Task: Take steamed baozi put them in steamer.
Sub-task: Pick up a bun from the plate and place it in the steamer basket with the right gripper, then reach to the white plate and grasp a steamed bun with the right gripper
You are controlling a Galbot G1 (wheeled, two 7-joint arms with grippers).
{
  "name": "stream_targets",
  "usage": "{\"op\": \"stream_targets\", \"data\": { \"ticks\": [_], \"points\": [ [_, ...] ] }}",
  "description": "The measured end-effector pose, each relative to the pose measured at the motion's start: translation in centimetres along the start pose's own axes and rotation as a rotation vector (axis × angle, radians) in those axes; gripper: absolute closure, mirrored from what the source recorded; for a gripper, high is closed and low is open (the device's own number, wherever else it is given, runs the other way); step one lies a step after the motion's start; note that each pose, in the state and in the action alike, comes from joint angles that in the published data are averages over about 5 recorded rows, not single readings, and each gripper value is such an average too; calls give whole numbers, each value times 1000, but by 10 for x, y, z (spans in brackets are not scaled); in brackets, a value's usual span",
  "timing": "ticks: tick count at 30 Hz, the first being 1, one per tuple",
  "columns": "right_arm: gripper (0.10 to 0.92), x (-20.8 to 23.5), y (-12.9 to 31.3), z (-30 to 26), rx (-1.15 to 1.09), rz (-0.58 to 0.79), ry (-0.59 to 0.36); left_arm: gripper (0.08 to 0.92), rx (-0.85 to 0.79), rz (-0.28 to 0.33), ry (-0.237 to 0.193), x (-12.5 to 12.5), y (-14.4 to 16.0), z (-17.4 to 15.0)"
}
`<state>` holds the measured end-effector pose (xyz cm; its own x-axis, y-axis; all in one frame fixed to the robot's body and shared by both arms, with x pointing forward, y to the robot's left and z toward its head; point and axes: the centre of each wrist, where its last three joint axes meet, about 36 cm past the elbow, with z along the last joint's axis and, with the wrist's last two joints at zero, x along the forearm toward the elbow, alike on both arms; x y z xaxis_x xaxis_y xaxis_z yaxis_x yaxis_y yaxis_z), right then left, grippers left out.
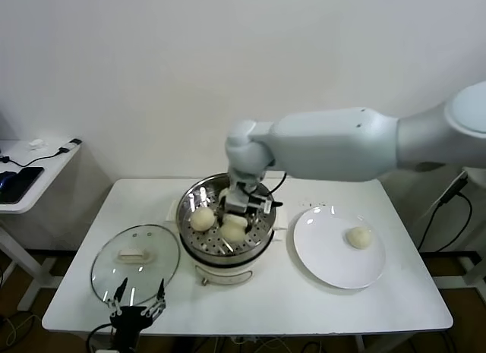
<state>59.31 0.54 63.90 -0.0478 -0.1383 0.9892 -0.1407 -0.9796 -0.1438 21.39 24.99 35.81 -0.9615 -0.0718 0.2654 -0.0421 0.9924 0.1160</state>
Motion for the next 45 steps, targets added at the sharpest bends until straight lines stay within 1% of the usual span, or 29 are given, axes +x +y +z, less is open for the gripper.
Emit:
{"op": "stream_targets", "data": {
  "ticks": [11,13,18,21,28,35,40,45],
  "points": [
    [351,-47,-8,2,88,15,-16,177,1,-1,0,-1,-1,1],
    [340,-52,-9,3,94,26,-20,177,2,-1,0,-1,-1,1],
    [235,-55,-10,9,98,45,-27,177,2,-2,1,-1,-1,1],
    [205,-52,-9,13,97,50,-38,177,2,-3,1,-1,0,1],
    [200,-24,-5,29,60,49,-61,177,3,-1,-3,0,-1,-1],
    [200,27,14,55,-55,48,-76,177,5,4,-5,1,-3,0],
    [199,71,59,80,-240,50,-52,177,6,7,-9,1,-4,-1],
    [200,97,136,105,-524,64,-2,177,5,10,-15,0,-4,-3]
  ]
}}
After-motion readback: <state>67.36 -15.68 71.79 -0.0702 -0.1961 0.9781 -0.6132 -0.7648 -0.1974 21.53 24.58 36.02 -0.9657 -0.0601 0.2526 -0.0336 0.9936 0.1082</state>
